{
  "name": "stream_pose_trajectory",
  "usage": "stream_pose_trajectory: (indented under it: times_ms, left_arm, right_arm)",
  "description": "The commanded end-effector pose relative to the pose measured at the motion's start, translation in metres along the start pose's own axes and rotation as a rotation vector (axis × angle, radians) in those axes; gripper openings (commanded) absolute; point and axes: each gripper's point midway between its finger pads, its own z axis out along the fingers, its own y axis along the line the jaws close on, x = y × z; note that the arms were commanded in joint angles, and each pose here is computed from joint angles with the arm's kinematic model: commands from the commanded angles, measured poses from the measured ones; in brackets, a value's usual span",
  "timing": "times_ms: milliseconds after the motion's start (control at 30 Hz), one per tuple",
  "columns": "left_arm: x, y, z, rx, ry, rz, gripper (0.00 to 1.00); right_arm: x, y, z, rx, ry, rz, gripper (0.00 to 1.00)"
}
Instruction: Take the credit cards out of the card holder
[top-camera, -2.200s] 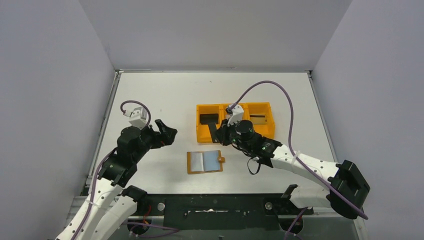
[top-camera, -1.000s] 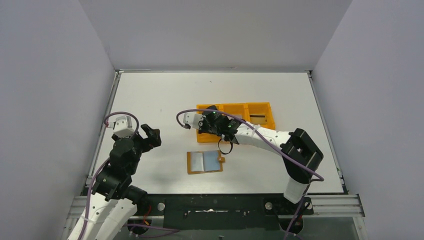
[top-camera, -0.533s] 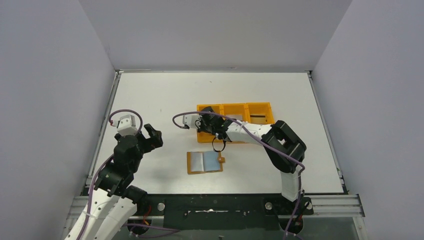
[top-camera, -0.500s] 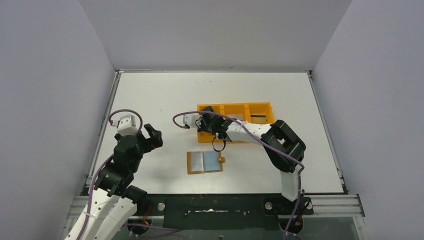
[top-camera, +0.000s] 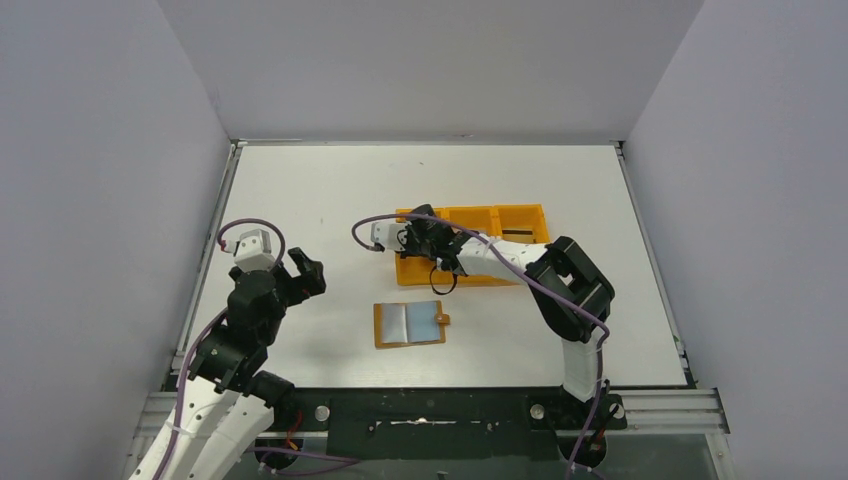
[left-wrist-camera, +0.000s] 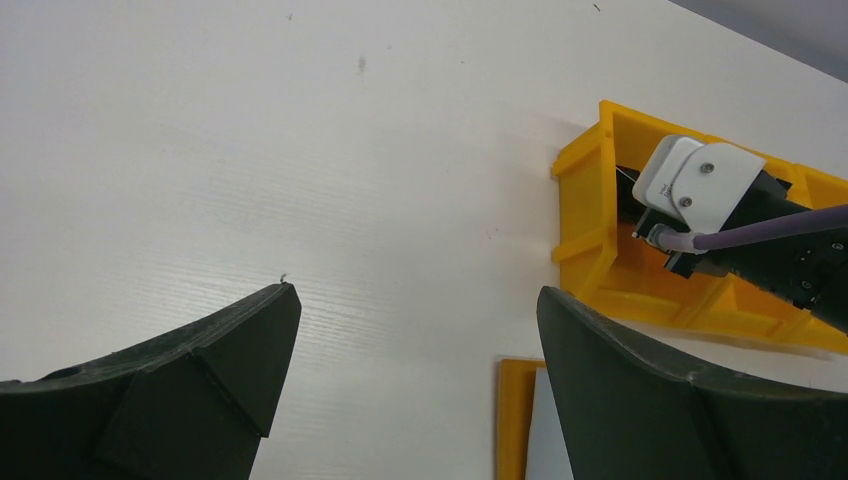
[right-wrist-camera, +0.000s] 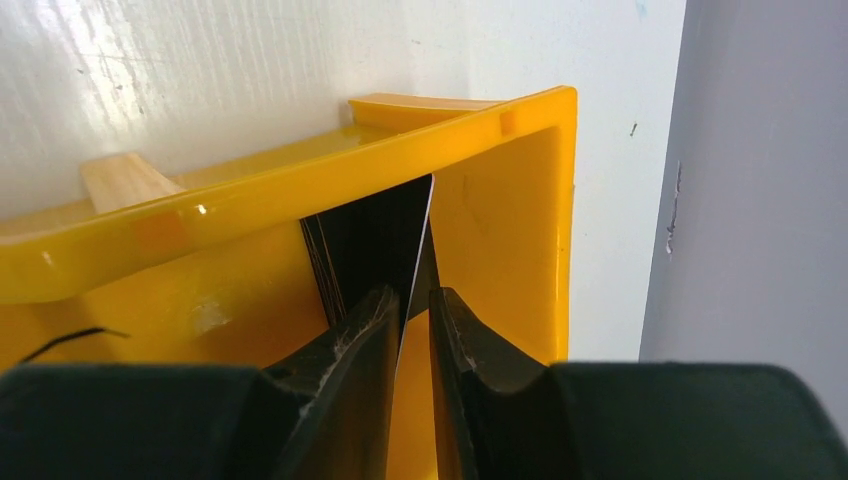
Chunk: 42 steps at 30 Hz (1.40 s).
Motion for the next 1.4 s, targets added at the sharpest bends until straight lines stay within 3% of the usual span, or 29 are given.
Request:
stream_pose_trajectory:
  times_ms: [0,300,500,600,1033,1300,1367]
  left_arm:
    - [-0.017,-0.008,-0.003,0.026,-0.039,-0.017,0.9]
    - [-0.016,-0.008,-0.003,0.024,-0.036,-0.015,0.91]
    - [-0.016,-0.007,-0.002,0.02,-0.035,-0.013,0.91]
    - [-0.014,-0.007,-0.002,0.018,-0.032,-0.011,0.91]
    - [-0.015,-0.007,-0.002,0.019,-0.035,-0.011,0.91]
    - [-0.014,-0.007,-0.001,0.017,-0.029,-0.008,0.91]
    - [-0.013,-0.006,0.0,0.015,-0.028,-0.007,0.91]
  right_arm:
    - [-0.014,-0.019,-0.004,0.023,-0.042,-0.02,0.2]
    - [-0.006,-0.011,-0.003,-0.012,-0.018,-0.057,0.14]
    - [-0.016,-0.014,-0.001,-0.015,-0.06,-0.072,0.01]
    - [-0.025,-0.02,-0.006,-0.006,-0.099,-0.067,0.0]
    - [0.0,-0.016,0.006,-0.017,-0.104,-0.137,0.03]
    - [0.007,-0.01,0.012,-0.049,-0.096,-0.12,0.11]
    - [0.007,-0.009,0.011,-0.058,-0.093,-0.109,0.19]
